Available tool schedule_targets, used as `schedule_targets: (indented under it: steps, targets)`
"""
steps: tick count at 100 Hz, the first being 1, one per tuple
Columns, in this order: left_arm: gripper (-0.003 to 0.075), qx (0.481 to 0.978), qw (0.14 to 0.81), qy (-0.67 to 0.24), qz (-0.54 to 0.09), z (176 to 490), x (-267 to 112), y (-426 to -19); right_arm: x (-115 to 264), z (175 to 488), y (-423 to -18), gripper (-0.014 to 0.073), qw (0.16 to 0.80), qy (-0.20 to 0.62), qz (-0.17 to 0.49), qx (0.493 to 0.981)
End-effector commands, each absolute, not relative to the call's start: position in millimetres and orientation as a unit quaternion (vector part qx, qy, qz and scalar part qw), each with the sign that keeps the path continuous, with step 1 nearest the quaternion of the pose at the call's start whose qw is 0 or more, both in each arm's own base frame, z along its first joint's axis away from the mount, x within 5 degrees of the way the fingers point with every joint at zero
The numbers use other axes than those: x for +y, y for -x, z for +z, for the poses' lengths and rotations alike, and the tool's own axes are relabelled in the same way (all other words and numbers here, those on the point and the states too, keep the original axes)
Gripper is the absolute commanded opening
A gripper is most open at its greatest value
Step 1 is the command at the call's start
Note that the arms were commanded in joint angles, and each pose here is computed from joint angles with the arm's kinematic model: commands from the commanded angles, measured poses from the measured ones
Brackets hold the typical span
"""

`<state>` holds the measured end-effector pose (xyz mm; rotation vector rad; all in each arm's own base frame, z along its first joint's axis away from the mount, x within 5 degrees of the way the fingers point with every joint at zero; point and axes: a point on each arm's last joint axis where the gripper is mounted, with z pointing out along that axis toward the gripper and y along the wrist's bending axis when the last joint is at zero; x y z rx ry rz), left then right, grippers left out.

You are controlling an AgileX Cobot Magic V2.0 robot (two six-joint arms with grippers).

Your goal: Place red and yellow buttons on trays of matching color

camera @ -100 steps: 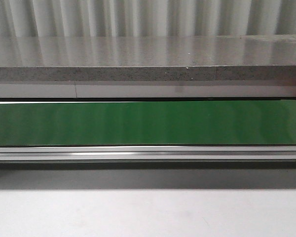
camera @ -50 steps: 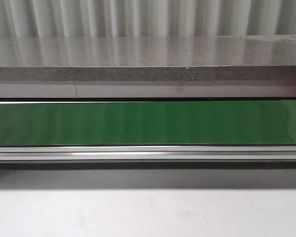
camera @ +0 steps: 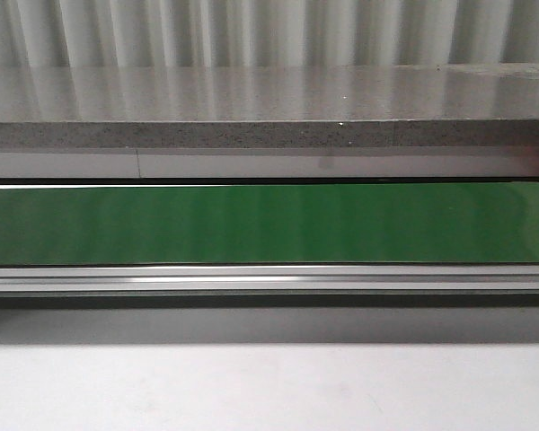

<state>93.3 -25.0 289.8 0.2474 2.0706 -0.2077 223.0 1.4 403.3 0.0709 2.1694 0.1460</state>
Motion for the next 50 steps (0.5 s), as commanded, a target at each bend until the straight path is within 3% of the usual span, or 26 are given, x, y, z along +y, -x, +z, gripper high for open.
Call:
schedule_targets:
  steps: [1, 50]
  targets:
    - [-0.0020, 0.831, 0.540, -0.095, -0.093, 304, -26, -96, 0, 418, -208, -0.0068, 0.536, -0.024, 0.048, 0.842]
    - [-0.0020, 0.831, 0.540, -0.095, -0.093, 304, -26, -96, -1, 374, -142, -0.0066, 0.638, -0.036, 0.036, 0.769]
